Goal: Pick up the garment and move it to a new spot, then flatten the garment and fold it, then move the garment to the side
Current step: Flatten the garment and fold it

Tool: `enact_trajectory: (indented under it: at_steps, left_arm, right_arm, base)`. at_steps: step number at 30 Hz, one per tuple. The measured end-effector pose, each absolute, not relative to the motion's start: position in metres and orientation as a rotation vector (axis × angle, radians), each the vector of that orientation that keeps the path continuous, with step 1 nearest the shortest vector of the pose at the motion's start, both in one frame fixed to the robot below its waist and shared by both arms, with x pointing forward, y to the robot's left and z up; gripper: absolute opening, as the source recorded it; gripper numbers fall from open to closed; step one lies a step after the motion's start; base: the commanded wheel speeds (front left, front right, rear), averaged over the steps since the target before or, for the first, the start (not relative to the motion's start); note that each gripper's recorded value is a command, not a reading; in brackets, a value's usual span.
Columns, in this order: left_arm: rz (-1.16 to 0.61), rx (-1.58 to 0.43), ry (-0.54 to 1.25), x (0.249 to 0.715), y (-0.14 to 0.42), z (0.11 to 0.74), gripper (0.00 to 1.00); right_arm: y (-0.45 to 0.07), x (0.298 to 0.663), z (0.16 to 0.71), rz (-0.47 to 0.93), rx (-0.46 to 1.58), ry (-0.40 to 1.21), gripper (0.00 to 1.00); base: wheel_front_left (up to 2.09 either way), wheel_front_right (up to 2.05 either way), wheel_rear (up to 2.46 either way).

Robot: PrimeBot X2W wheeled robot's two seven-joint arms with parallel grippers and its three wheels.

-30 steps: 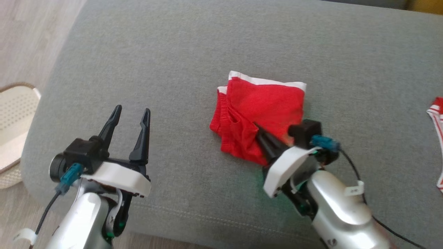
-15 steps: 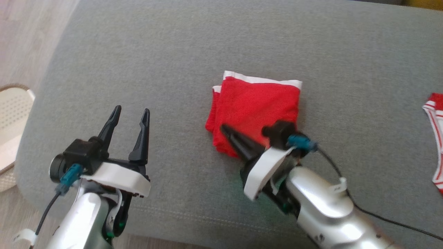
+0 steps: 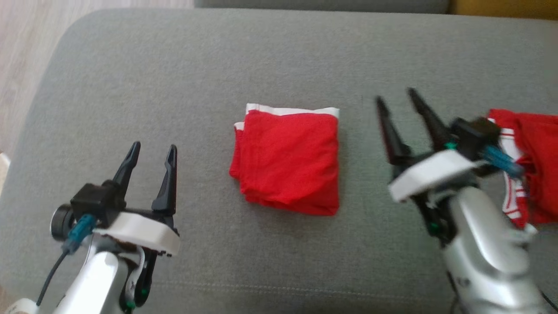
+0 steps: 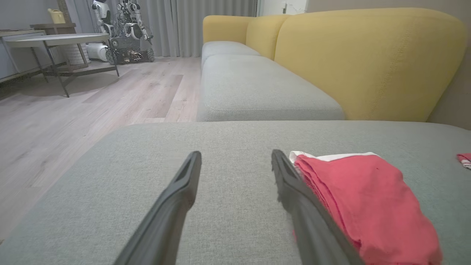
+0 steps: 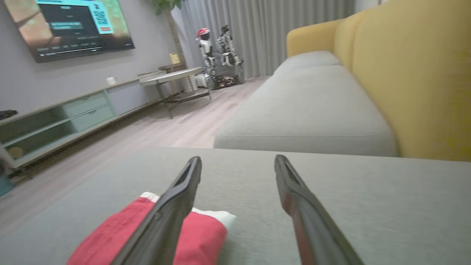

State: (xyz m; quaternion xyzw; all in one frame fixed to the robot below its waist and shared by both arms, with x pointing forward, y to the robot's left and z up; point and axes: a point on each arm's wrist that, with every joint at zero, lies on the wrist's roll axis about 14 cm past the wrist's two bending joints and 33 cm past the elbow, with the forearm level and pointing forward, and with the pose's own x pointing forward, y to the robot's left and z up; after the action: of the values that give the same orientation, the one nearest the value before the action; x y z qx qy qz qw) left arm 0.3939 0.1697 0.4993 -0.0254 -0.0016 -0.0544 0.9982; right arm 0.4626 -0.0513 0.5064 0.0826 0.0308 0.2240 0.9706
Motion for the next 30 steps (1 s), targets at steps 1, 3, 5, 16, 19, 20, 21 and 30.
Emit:
enact_trajectory:
  at_steps: [1,3,5,16,19,20,21,30]
  left_arm:
    - [-0.112,-0.051,-0.004,0.393,0.168,0.500,1.00]
    - [-0.123,-0.050,-0.003,0.392,0.165,0.500,1.00]
    - [-0.132,-0.047,-0.006,0.391,0.162,0.502,1.00]
    - [-0.142,-0.035,-0.003,0.371,0.161,0.506,1.00]
    - [-0.136,-0.034,0.005,0.361,0.162,0.504,1.00]
    - [-0.138,-0.032,0.013,0.358,0.162,0.503,1.00]
    - [-0.141,-0.031,0.015,0.356,0.161,0.502,1.00]
    - [-0.145,-0.032,0.019,0.345,0.161,0.504,1.00]
  right_arm:
    - [-0.063,0.460,0.509,0.422,0.159,0.053,1.00]
    - [-0.082,0.453,0.515,0.374,0.143,0.031,1.00]
    - [-0.096,0.444,0.523,0.338,0.117,0.009,1.00]
    - [-0.140,0.392,0.530,0.204,0.097,0.033,1.00]
    - [-0.145,0.379,0.528,0.188,0.102,0.050,1.00]
    - [-0.146,0.375,0.527,0.182,0.104,0.053,1.00]
    - [-0.147,0.372,0.527,0.177,0.107,0.053,1.00]
    - [-0.153,0.356,0.536,0.156,0.114,0.027,1.00]
  base:
    - [0.00,0.00,0.00]
    - [0.00,0.00,0.00]
    - [0.00,0.00,0.00]
    - [0.00,0.00,0.00]
    - [0.00,0.00,0.00]
    - [0.00,0.00,0.00]
    - [0.00,0.00,0.00]
    - [0.00,0.00,0.00]
